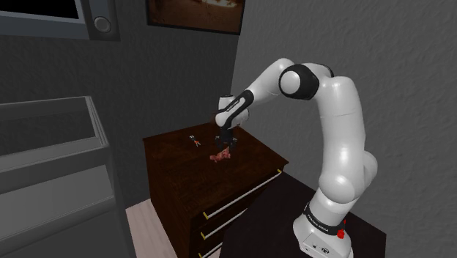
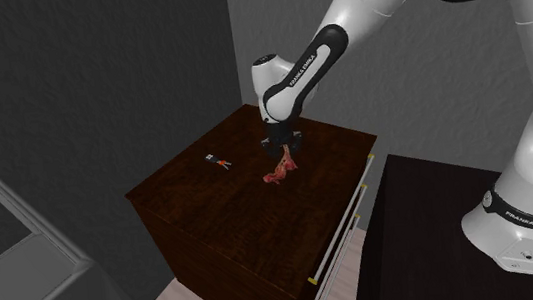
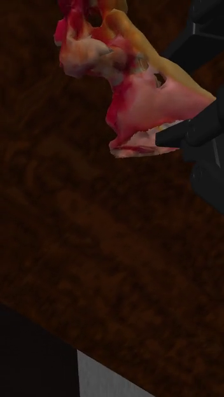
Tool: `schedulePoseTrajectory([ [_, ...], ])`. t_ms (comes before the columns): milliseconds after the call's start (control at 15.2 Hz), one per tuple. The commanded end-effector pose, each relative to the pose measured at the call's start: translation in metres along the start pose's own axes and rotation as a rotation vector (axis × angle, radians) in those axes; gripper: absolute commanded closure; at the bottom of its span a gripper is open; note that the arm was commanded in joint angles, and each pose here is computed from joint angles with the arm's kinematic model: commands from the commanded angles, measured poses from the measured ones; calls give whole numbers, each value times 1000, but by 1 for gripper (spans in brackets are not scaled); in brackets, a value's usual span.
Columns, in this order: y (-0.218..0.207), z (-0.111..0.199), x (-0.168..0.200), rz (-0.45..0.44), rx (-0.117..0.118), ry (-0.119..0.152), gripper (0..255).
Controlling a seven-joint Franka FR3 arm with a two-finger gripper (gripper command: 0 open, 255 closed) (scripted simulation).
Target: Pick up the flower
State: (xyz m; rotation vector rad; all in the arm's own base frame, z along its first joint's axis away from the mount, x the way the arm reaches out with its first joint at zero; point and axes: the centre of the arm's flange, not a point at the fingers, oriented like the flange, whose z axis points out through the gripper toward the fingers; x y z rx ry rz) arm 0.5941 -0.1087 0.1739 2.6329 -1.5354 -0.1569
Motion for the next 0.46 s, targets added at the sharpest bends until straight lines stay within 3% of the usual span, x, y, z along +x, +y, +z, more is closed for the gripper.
schedulePoseTrajectory([
  [0,0,-11,0,0,0,0,255],
  [396,3,-33,-1,0,0,0,255],
])
